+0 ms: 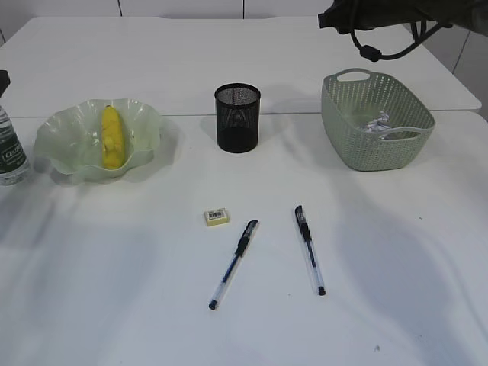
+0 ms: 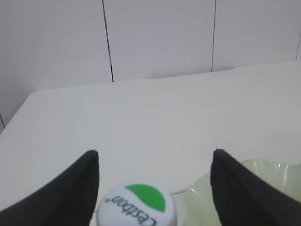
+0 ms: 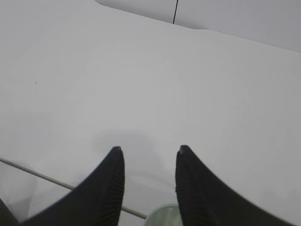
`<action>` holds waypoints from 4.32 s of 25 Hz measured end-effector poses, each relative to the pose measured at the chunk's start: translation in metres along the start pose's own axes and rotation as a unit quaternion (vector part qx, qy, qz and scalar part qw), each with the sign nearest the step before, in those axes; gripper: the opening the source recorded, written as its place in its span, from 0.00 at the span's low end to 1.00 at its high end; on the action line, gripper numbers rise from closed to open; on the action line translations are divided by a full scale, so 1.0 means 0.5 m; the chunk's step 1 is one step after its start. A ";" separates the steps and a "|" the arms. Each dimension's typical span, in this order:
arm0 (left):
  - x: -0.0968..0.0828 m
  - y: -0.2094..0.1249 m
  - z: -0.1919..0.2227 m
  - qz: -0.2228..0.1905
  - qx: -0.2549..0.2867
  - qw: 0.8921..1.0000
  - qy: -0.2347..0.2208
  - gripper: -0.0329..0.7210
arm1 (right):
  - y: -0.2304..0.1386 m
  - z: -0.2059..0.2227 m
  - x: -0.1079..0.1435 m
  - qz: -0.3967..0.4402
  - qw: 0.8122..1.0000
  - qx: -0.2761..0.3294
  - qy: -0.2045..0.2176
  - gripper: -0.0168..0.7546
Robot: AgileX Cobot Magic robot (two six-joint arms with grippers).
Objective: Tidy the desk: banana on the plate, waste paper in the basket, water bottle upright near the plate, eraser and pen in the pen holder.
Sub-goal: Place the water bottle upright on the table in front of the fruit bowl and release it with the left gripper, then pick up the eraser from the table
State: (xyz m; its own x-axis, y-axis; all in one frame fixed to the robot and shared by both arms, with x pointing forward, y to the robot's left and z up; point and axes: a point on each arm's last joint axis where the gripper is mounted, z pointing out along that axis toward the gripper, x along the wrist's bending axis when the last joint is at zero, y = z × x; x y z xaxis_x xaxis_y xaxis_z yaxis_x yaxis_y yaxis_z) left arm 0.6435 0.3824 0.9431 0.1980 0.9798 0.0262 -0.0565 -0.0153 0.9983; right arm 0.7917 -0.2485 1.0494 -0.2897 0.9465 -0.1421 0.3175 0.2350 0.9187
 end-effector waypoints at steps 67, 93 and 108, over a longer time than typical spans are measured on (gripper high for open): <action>-0.131 0.527 -0.234 0.063 -0.110 0.992 0.007 0.70 | 0.100 -0.207 0.123 0.201 0.895 0.186 0.352 0.38; -0.083 0.517 -0.281 0.038 0.006 0.981 0.192 0.64 | 0.185 -0.373 0.091 0.102 0.961 0.223 0.130 0.38; -0.101 0.509 -0.272 0.047 0.030 0.980 0.189 0.62 | 0.175 -0.373 0.250 0.110 0.952 0.280 0.051 0.38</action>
State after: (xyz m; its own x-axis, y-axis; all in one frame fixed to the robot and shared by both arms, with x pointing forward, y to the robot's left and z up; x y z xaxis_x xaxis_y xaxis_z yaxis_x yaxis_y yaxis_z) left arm 0.4859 0.3560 1.1886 -0.1831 0.9771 0.1084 0.0026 -0.1098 0.9939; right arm 0.6148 -0.1511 1.1810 -0.2385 0.9665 0.0944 0.8038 0.1419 0.5778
